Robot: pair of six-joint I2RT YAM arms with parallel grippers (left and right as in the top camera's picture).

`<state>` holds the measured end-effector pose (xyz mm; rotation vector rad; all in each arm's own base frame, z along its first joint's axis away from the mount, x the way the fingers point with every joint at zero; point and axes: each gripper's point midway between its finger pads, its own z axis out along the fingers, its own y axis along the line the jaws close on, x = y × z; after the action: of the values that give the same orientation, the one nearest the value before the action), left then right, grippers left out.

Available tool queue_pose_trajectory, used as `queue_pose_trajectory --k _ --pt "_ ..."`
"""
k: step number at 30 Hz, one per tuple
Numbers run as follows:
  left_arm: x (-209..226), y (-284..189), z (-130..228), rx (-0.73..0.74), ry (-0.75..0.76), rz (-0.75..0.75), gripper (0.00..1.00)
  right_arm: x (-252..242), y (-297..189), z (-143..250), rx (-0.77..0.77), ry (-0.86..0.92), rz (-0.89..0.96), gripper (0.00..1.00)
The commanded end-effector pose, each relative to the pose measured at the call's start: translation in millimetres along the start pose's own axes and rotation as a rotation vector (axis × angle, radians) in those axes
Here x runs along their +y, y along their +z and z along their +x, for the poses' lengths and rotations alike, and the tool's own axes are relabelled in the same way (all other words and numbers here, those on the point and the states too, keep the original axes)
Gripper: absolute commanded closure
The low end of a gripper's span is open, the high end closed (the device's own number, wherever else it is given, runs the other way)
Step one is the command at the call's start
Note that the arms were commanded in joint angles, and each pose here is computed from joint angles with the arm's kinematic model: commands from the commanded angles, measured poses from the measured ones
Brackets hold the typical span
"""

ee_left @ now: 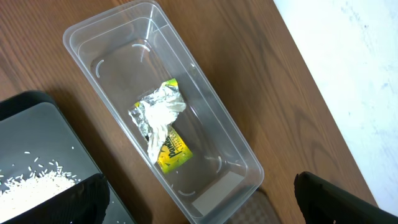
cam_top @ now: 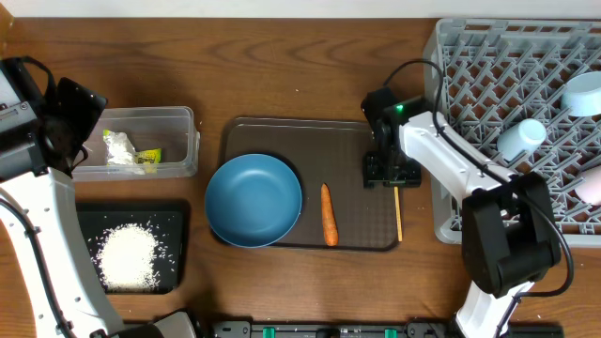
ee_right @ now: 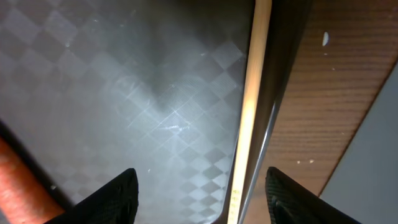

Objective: Sort waste into correct bins and load items into the dishwasher rack
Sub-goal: 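Move the right gripper back to the second chopstick and grasp it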

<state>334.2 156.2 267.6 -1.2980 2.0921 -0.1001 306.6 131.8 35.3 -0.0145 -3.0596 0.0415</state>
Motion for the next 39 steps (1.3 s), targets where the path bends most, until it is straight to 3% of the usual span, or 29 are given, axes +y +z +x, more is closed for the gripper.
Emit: queue_pose_trajectory --k 1,19,31,39 --pt "2.6 0.8 -0.9 -0.005 -0.01 -0.012 0.02 -2.2 6.0 1.4 0.002 0.021 0.004 0.34" --pt "2.6 0.8 -0.9 -0.005 -0.01 -0.012 0.02 1.9 32.1 4.1 -0.013 0.024 -0.036 0.32" --pt "2.6 0.8 -0.9 -0.005 -0.01 -0.012 0.02 9.6 31.8 -1.5 -0.032 0.083 -0.071 0.67" --pt "2.6 0.8 -0.9 -0.005 -0.01 -0.012 0.02 13.0 33.0 1.1 -0.027 0.116 -0.07 0.71"
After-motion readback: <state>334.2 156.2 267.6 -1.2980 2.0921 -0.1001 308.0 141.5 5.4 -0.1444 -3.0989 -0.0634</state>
